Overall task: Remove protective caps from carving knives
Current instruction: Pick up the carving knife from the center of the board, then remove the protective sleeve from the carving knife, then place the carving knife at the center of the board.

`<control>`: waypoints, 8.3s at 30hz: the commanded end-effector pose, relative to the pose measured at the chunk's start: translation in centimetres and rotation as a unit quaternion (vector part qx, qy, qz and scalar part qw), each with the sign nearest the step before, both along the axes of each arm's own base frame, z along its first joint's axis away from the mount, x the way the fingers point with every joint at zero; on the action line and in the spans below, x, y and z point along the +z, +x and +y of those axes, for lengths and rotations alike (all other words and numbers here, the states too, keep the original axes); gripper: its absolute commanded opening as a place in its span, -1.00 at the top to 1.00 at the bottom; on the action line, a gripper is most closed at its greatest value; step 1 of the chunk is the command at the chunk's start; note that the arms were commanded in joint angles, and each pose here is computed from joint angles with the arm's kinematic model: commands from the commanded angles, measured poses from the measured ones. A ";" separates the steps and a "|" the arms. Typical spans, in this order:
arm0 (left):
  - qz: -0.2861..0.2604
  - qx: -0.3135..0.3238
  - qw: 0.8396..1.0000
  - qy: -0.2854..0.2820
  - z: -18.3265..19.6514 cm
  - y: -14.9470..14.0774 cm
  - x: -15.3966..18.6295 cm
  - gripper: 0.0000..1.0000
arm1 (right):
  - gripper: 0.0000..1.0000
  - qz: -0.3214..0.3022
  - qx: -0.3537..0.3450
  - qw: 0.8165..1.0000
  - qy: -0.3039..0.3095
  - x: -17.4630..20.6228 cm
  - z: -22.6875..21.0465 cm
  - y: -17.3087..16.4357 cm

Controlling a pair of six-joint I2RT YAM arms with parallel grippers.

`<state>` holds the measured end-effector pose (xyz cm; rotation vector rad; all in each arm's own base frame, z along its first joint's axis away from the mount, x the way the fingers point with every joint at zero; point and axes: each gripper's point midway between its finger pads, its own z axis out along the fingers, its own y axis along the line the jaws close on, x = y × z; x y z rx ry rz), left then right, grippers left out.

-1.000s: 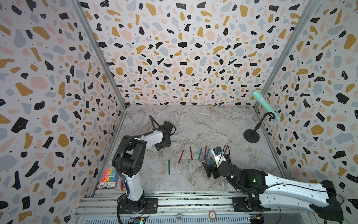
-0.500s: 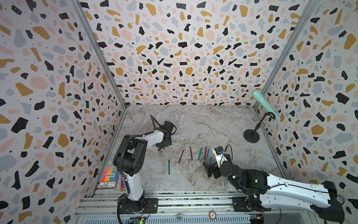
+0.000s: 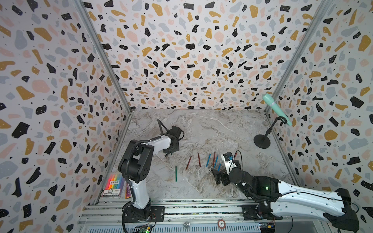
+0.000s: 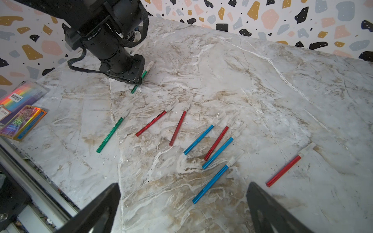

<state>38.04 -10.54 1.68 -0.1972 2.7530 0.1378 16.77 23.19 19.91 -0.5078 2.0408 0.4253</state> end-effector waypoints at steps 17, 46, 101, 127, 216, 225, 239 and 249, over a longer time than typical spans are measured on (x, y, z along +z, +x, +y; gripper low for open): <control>0.039 0.004 0.998 0.039 2.2 -3.4 -0.5 1.00 | -0.98 0.004 0.012 0.999 0.036 1.3 0.9 -0.3; -0.156 -0.141 0.949 -0.234 -6.9 -12.9 10.2 1.00 | -0.93 0.202 0.099 0.934 0.277 2.4 7.6 6.7; -0.196 -0.221 0.898 -0.327 -12.0 -17.1 11.5 1.00 | 0.57 0.161 0.154 0.949 0.223 0.4 16.8 9.9; -0.213 -0.222 0.889 -0.339 -12.0 -17.2 12.3 0.02 | 1.00 0.174 0.130 0.947 0.235 1.1 15.5 9.7; -0.156 -0.182 0.908 -0.345 -11.7 -20.7 4.5 1.00 | 1.00 0.072 0.115 0.943 0.305 12.2 13.4 16.0; -0.165 -0.183 0.911 -0.331 -11.4 -20.7 4.6 1.00 | 1.00 0.053 0.096 0.949 0.296 13.5 11.4 16.9; -0.231 -0.173 0.943 -0.167 -10.3 -15.1 12.4 1.00 | 1.00 0.145 -0.093 0.974 0.151 4.8 -4.6 19.3; -0.167 -0.090 0.978 -0.088 -3.5 -6.8 11.0 1.00 | 1.00 0.171 -0.095 0.976 0.099 2.6 -5.5 18.3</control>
